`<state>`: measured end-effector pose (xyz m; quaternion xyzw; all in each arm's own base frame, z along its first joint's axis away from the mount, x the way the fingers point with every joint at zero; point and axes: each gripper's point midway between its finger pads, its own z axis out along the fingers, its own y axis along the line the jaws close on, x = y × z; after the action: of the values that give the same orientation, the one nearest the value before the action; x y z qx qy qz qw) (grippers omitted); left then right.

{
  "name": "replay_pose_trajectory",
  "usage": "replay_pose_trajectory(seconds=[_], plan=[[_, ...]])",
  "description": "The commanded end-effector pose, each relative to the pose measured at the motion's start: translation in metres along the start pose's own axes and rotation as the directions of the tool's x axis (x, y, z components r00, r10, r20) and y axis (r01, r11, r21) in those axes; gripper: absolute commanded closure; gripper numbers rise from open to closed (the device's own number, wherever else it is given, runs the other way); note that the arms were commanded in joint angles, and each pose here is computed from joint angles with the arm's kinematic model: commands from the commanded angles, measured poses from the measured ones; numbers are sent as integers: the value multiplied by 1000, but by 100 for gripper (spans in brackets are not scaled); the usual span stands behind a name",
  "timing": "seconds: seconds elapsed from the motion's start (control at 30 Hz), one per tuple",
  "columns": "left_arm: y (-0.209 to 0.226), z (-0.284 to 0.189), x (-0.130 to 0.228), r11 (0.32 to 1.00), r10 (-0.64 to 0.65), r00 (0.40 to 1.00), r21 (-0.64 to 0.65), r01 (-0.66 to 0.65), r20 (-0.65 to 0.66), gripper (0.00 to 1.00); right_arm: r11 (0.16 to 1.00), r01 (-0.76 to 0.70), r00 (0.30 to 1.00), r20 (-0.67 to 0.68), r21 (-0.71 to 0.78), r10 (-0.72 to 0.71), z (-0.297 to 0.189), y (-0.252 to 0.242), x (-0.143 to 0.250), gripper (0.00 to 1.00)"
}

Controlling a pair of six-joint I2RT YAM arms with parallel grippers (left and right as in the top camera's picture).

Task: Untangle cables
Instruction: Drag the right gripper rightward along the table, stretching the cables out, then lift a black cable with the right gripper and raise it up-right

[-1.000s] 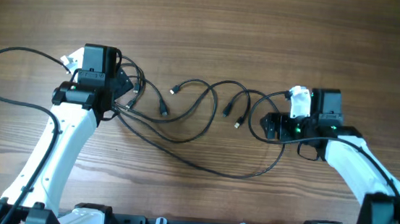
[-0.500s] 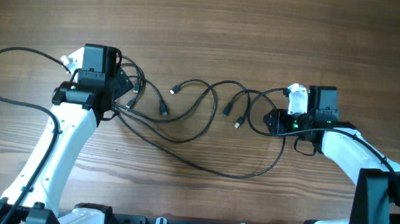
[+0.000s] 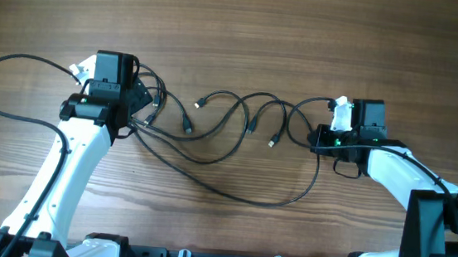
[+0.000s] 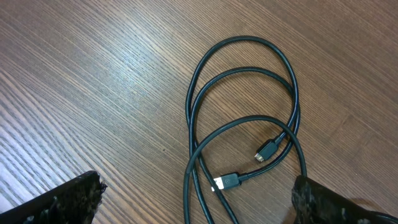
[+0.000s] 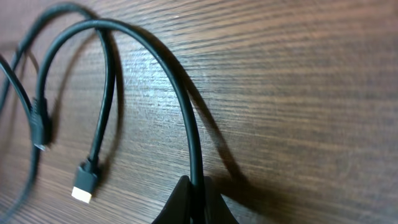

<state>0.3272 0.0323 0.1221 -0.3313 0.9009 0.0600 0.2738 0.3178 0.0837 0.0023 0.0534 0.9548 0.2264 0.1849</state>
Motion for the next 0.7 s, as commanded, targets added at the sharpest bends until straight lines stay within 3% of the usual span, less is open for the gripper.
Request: replay_pose_trajectory(seconds=[0.0, 0.23, 0.57, 0.63, 0.67], plan=[[1, -5, -4, 1000, -15, 1000, 6, 15, 9, 0, 977, -210, 976, 42, -47, 212, -10, 11, -9, 96], [1, -5, -3, 1000, -13, 1000, 3, 13, 6, 0, 979, -120, 941, 294, -165, 165, -73, 51, -62, 96], [1, -5, 13, 1000, 3, 998, 19, -1, -69, 0, 952, -77, 860, 463, -296, 213, -140, 87, -87, 96], [-3, -6, 21, 999, 11, 993, 48, -6, -113, 0, 940, -70, 838, 492, -334, 237, -153, 95, -93, 96], [-11, -7, 28, 993, 75, 986, 105, -60, -147, 0, 938, -53, 828, 511, -343, 233, -159, 98, -95, 96]])
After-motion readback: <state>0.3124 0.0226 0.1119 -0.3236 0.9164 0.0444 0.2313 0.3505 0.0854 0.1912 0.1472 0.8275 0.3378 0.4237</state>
